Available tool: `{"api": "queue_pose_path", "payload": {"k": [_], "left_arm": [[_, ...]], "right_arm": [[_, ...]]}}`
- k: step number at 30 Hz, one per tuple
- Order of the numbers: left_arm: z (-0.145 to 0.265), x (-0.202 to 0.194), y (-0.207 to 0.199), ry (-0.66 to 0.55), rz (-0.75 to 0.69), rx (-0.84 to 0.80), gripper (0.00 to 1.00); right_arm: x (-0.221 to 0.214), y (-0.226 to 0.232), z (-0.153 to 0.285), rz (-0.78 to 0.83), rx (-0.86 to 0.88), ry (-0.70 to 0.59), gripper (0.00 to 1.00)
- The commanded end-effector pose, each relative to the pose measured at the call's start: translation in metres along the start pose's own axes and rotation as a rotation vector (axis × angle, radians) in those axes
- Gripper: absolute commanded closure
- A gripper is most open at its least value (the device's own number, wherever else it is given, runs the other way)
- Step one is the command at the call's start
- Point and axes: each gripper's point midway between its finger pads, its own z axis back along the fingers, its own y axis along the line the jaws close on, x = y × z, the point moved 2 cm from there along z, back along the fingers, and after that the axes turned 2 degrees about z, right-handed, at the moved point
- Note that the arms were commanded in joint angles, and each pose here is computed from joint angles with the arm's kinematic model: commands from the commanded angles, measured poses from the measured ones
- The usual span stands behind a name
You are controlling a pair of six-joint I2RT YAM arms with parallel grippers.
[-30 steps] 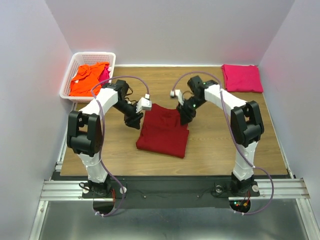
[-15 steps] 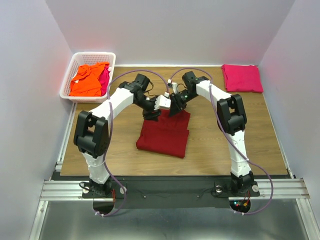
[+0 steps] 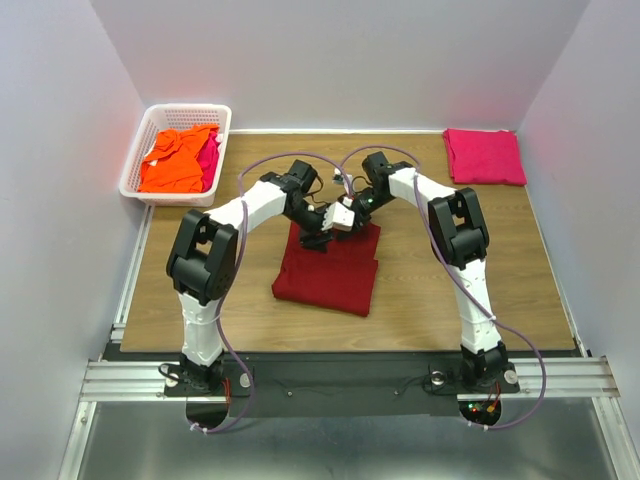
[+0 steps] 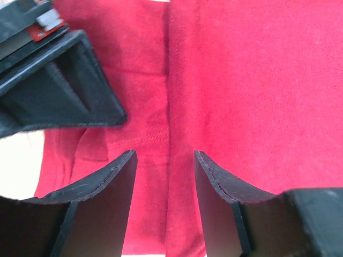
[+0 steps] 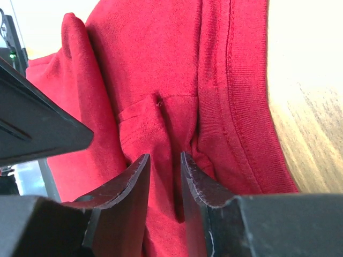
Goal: Fold and stack the t-shirts
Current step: Fold the tshirt
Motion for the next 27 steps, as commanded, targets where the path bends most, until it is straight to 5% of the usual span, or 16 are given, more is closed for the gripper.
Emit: {"api": "queue_pose_path", "payload": {"k": [1, 8, 17, 27], "left_arm": [[-0.01, -0.002, -0.013, -0.004, -0.011, -0.058, 0.43], [-0.019, -0.015, -0.025, 0.019, 0.003, -0.104, 0.5], [-0.01, -0.004, -0.03, 0.007, -0.014, -0.115, 1.0], [0.034, 0.035, -0.017, -0.012, -0.092, 0.02, 1.0]], "right_arm": [[-0.005, -0.015, -0.013, 0.041, -0.042, 0.017, 0.65], [-0.012, -0.021, -0.02, 0.038, -0.05, 0.034, 0.65], [-0.022, -0.02, -0.032, 0.038, -0.041, 0.063, 0.66], [-0.036, -0.018, -0.034, 0.045, -0.035, 0.086, 0.67]]}}
